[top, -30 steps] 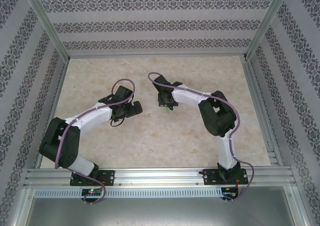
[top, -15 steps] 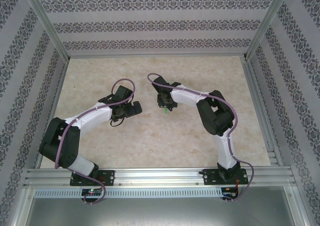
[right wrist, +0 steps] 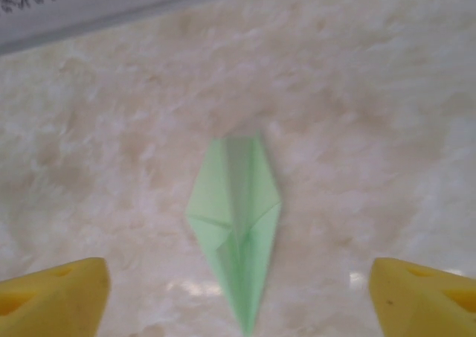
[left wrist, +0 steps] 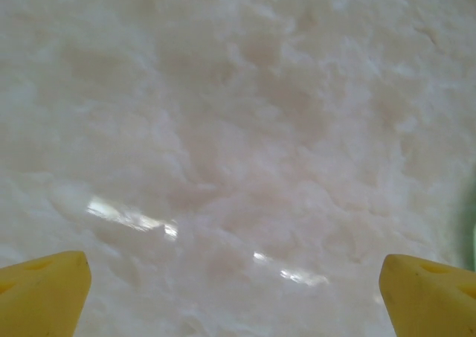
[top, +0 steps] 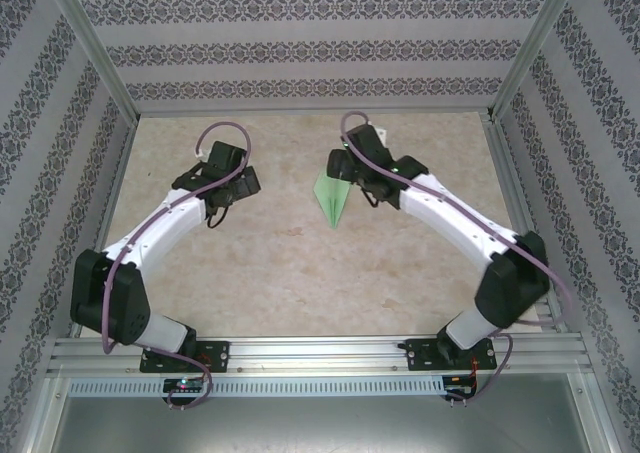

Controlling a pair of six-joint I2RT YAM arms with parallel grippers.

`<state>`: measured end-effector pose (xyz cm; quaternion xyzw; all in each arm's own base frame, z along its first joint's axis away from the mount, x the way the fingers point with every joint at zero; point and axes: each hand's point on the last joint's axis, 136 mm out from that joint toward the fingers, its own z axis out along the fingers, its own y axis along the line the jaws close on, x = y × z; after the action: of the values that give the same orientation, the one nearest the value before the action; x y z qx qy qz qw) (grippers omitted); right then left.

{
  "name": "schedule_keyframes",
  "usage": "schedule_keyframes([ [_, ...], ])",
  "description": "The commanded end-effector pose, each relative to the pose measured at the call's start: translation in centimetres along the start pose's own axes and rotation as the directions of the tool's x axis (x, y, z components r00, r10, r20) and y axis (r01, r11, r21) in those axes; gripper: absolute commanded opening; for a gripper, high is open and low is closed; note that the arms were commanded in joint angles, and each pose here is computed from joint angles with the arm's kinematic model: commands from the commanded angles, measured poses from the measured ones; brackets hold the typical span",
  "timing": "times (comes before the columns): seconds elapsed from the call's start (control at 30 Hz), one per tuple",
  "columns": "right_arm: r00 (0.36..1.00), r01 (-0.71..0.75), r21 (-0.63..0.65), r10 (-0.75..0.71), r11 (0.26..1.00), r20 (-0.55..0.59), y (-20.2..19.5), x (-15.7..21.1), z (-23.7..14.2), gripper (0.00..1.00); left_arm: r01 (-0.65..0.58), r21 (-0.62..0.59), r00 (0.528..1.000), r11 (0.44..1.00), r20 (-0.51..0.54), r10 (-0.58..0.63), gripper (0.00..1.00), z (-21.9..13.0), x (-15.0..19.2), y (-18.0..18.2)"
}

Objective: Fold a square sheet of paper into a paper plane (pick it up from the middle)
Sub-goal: Move the paper plane to the center of the table, then reset both arms

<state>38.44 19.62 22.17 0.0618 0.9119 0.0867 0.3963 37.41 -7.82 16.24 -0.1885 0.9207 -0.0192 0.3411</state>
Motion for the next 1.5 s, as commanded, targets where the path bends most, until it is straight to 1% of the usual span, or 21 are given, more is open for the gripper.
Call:
schedule_keyframes([
  [0.0,0.991,0.033,0.176,-0.055,0.984,0.123,-6.3,-1.1,-0.7,0.98,-0.068,-0.113,0.983,0.991,0.160,0.086,1.00,-1.4,-2.8,3.5],
  [0.17,0.962,-0.063,0.378,-0.045,0.924,0.270,-15.9,-0.9,-3.1,0.98,-0.080,-0.197,0.945,0.977,0.298,0.137,1.00,-2.1,-4.1,7.0],
  [0.23,0.947,-0.107,0.435,-0.042,0.894,0.318,-19.1,-0.3,-3.8,0.98,-0.043,-0.251,0.932,0.967,0.339,0.130,1.00,-2.1,-4.2,8.9],
  [0.3,0.934,-0.136,0.473,-0.046,0.871,0.353,-21.8,0.8,-3.8,0.98,0.000,-0.299,0.918,0.954,0.379,0.119,1.00,-1.7,-3.9,10.9],
  [0.37,0.926,-0.156,0.498,-0.050,0.853,0.375,-24.0,1.9,-3.5,0.98,0.030,-0.289,0.902,0.957,0.420,0.098,1.00,-1.1,-3.7,11.9],
  [0.43,0.915,-0.175,0.505,-0.049,0.845,0.400,-25.5,2.6,-3.2,0.98,0.024,-0.276,0.890,0.961,0.444,0.105,1.00,-0.5,-3.5,12.4],
  [0.47,0.924,-0.180,0.489,-0.024,0.854,0.382,-25.9,2.7,-3.2,0.98,0.009,-0.265,0.885,0.964,0.451,0.116,1.00,0.0,-3.3,12.4],
  [0.5,0.921,-0.168,0.483,-0.038,0.860,0.387,-26.1,2.5,-3.2,0.98,0.000,-0.258,0.881,0.966,0.457,0.122,1.00,0.5,-3.1,12.5],
  [0.6,0.913,-0.086,0.507,-0.136,0.858,0.386,-26.1,2.0,-3.1,0.98,-0.050,-0.214,0.863,0.976,0.483,0.150,1.00,1.8,-2.9,11.9],
  [0.63,0.914,-0.068,0.505,-0.149,0.861,0.378,-26.2,2.2,-2.8,0.98,-0.074,-0.197,0.854,0.978,0.494,0.164,1.00,2.0,-3.0,11.5],
  [0.7,0.912,-0.058,0.478,-0.149,0.877,0.383,-26.5,2.5,-1.9,0.98,-0.149,-0.147,0.829,0.978,0.521,0.204,1.00,2.4,-3.0,10.1],
  [0.8,0.906,-0.047,0.437,-0.146,0.898,0.397,-26.5,2.8,-0.5,0.98,-0.217,-0.083,0.800,0.973,0.555,0.226,1.00,3.1,-3.0,8.6],
  [0.9,0.889,-0.038,0.426,-0.165,0.904,0.427,-26.5,2.6,0.6,0.98,-0.277,-0.045,0.788,0.960,0.561,0.254,1.00,4.0,-2.7,7.6],
  [0.93,0.892,-0.028,0.428,-0.170,0.904,0.418,-26.4,2.4,1.0,0.98,-0.287,-0.036,0.785,0.957,0.564,0.257,1.00,4.2,-2.6,7.5],
  [0.97,0.890,-0.007,0.416,-0.184,0.909,0.418,-26.0,2.0,1.2,0.98,-0.301,-0.019,0.787,0.954,0.559,0.259,1.00,4.6,-2.5,7.3],
  [1.07,0.859,-0.001,0.392,-0.200,0.920,0.471,-25.8,1.0,1.4,0.98,-0.330,0.019,0.789,0.944,0.554,0.265,1.00,5.7,-1.9,6.8],
  [1.2,0.881,-0.005,0.363,-0.168,0.932,0.443,-26.0,0.9,2.5,0.98,-0.345,0.043,0.793,0.938,0.548,0.267,1.00,6.9,-1.1,6.6],
  [1.27,0.874,-0.004,0.331,-0.158,0.944,0.460,-25.6,0.6,2.6,0.98,-0.353,0.050,0.790,0.934,0.551,0.269,1.00,6.9,-1.0,6.5],
  [1.37,0.838,0.004,0.279,-0.156,0.960,0.523,-25.1,1.1,3.1,0.98,-0.355,0.051,0.790,0.934,0.551,0.270,1.00,6.9,-0.9,6.5],
  [1.4,0.828,0.004,0.274,-0.157,0.962,0.538,-25.1,1.2,3.2,0.98,-0.355,0.050,0.790,0.934,0.550,0.271,1.00,6.9,-0.9,6.5],
  [1.47,0.830,-0.002,0.279,-0.154,0.960,0.537,-25.3,1.4,3.6,0.98,-0.355,0.049,0.792,0.933,0.547,0.273,1.00,7.0,-0.9,6.5],
])
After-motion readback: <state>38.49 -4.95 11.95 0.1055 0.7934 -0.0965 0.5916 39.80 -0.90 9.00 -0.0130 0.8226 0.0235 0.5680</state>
